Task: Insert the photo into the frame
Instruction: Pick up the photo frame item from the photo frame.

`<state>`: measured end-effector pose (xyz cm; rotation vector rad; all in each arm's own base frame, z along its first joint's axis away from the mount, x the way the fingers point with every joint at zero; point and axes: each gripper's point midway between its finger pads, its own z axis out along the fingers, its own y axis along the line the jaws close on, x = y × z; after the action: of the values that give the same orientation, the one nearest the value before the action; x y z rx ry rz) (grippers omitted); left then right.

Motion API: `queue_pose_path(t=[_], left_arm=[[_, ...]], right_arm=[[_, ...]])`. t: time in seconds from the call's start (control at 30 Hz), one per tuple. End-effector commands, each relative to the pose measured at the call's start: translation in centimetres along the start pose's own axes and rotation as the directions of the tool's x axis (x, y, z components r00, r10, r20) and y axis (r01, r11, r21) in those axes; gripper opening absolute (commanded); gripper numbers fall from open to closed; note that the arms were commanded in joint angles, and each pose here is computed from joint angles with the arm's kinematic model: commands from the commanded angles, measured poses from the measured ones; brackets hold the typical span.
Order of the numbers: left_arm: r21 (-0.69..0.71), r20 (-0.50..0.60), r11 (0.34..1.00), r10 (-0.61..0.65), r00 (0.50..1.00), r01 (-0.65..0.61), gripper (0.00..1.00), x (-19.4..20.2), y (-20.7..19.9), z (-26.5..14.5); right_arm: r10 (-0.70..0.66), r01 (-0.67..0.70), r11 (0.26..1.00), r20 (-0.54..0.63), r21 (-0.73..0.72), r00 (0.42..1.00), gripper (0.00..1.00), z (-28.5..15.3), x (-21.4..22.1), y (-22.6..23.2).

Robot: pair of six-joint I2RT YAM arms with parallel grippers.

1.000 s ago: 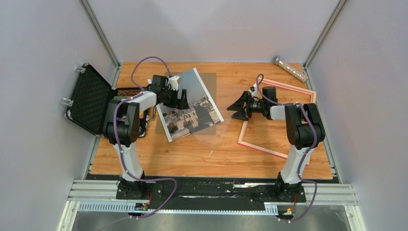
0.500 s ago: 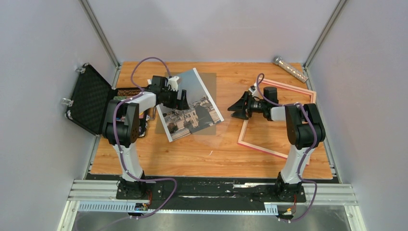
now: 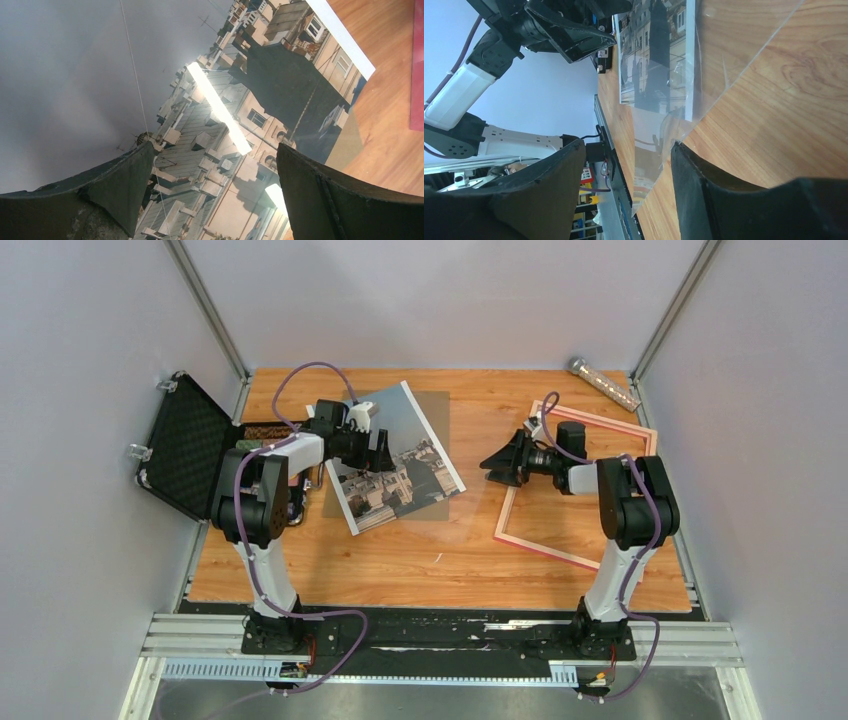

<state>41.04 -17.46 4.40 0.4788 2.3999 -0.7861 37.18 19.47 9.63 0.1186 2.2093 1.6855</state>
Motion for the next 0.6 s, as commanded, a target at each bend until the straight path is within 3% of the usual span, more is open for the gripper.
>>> queue_pose_path(t=[0.0,0.33,0.57], left_arm=[[0.076,-0.1,0.994,-0.072,0.992,0.079,1.0,3.2,-2.3,-0.3],[0.134,-0.098,0.988,-0.063,0.993,0.076,1.0,3.4,-3.3,-0.4],[0.14,-0.095,0.988,-0.055,0.994,0.068,1.0,3.5,-3.6,-0.3]], right_arm=[[-0.081,0.082,0.993,0.008,-0.081,0.997,0.61,-0.2,-0.5,2.7],[-0.092,0.093,0.986,0.012,-0.139,0.996,0.62,-0.6,-0.7,3.9],[0.006,-0.002,0.996,0.044,-0.094,0.999,0.63,-0.5,-1.5,3.4]])
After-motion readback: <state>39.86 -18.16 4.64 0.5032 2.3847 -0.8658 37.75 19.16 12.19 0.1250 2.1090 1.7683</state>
